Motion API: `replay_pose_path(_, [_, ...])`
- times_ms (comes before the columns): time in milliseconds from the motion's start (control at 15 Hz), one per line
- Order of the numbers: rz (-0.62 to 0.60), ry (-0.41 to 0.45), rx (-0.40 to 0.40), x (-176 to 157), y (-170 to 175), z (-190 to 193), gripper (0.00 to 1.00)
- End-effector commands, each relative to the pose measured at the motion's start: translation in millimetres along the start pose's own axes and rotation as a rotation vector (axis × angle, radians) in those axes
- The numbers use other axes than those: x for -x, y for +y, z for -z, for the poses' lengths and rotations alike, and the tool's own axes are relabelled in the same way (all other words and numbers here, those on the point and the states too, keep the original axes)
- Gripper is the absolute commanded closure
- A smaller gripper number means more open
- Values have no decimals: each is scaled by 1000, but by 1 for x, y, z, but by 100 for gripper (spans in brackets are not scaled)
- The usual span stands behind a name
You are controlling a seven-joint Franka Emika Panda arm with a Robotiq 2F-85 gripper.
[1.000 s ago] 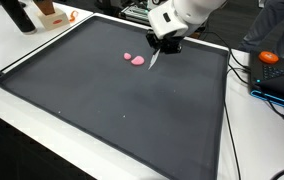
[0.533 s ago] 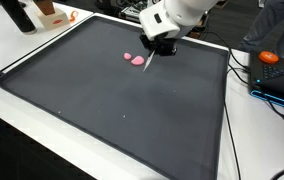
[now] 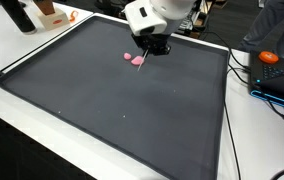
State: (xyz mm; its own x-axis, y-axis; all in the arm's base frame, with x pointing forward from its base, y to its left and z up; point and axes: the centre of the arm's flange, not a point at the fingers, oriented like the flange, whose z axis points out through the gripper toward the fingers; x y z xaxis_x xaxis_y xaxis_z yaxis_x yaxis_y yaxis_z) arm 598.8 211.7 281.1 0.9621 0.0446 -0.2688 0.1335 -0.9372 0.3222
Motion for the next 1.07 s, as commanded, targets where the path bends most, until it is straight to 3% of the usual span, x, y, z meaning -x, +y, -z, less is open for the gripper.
replay_pose_path(0, [-21,-17,-97,-6,27,3,99])
replay_pose_path(400, [-111,-32,-258,-6,89,5,99])
replay_pose_path(1000, [-278,-63,-513,14,189,-32,99])
